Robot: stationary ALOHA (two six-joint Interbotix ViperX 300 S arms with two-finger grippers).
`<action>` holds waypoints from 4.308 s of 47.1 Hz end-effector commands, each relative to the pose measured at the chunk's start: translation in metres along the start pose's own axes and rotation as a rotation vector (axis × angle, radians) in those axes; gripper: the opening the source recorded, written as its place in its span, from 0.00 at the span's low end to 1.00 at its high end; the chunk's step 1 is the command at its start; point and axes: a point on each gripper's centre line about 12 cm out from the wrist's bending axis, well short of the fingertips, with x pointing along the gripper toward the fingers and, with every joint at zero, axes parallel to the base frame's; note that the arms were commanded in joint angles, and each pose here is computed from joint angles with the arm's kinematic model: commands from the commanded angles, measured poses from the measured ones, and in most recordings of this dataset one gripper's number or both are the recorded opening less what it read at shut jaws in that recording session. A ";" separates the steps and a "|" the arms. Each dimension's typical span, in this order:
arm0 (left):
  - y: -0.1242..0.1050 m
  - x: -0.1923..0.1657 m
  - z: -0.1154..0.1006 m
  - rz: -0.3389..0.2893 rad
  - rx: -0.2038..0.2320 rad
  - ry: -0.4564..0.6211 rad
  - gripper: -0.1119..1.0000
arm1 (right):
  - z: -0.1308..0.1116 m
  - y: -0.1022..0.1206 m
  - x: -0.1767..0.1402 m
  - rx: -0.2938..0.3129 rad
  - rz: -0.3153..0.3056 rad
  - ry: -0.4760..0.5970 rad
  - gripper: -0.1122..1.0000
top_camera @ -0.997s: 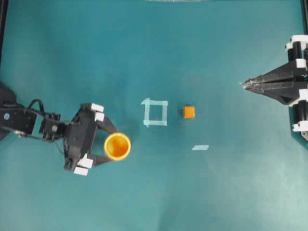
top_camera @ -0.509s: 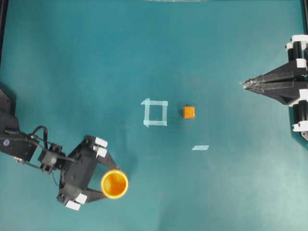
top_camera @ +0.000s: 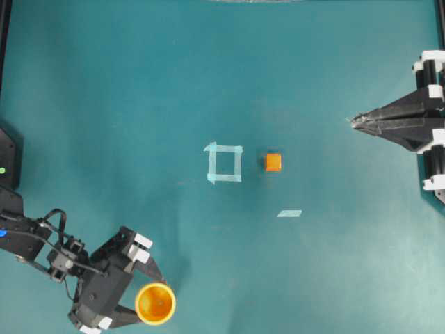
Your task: Move the cup forward with left arm.
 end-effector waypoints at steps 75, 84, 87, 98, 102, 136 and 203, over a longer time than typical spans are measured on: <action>-0.020 0.006 0.011 -0.048 0.022 -0.005 0.69 | 0.014 0.000 0.002 0.000 0.000 -0.037 0.10; -0.020 0.006 0.011 -0.048 0.022 -0.006 0.69 | 0.013 0.000 0.001 0.000 0.000 -0.035 0.10; -0.020 0.006 0.011 -0.048 0.022 -0.006 0.69 | 0.014 0.000 0.002 0.000 0.000 -0.037 0.10; -0.020 0.007 0.011 -0.048 0.023 -0.006 0.69 | 0.014 0.000 0.002 0.000 0.000 -0.037 0.10; -0.020 0.007 0.011 -0.048 0.023 -0.006 0.69 | 0.014 0.000 0.002 0.000 0.000 -0.037 0.10; -0.021 0.007 0.011 -0.049 0.025 -0.006 0.69 | 0.014 0.000 0.002 -0.002 0.000 -0.038 0.10; -0.021 0.008 0.013 -0.049 0.027 -0.011 0.69 | 0.013 0.000 0.001 -0.002 0.000 -0.035 0.10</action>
